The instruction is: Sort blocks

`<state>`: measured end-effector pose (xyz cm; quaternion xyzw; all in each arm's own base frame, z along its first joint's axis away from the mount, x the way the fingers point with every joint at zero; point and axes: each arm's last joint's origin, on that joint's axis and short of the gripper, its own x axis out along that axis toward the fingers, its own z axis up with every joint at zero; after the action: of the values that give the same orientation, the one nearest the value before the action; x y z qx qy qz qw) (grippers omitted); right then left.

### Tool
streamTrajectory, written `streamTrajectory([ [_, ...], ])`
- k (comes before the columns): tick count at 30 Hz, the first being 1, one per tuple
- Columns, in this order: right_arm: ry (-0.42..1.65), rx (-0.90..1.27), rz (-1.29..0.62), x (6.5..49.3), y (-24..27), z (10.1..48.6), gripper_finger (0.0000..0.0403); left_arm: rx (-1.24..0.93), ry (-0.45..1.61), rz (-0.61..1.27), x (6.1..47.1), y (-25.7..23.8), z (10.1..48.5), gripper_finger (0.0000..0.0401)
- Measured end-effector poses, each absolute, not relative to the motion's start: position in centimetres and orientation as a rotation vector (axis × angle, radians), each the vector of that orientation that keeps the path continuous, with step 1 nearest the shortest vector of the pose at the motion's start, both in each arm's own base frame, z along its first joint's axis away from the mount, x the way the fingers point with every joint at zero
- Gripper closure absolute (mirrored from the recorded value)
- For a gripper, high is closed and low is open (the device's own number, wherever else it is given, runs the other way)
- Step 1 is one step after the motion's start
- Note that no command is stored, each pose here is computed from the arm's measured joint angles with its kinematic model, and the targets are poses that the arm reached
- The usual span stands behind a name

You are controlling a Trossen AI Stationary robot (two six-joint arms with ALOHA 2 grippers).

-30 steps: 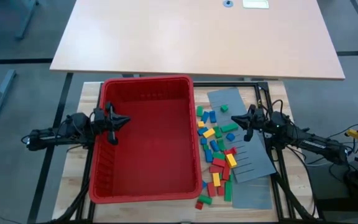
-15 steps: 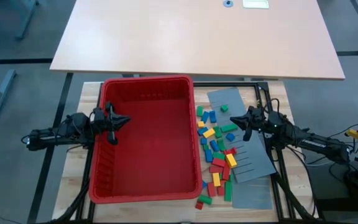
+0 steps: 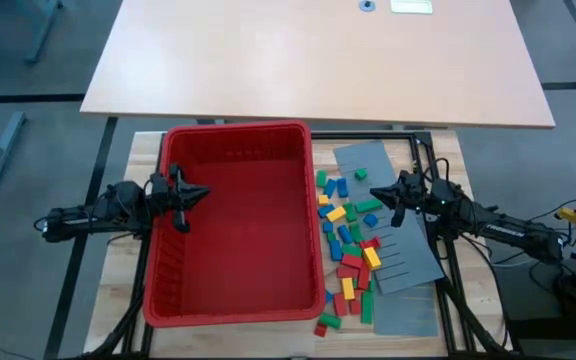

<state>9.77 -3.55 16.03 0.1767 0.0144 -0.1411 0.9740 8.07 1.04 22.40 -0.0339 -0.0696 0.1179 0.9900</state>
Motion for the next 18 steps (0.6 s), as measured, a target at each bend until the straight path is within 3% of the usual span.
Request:
streamTrajectory([
  [18,0.028,0.356,-0.284,9.77,-3.55,16.04,0.0403,-0.067,-0.131,0.237,8.17,1.05,22.36,0.0401],
])
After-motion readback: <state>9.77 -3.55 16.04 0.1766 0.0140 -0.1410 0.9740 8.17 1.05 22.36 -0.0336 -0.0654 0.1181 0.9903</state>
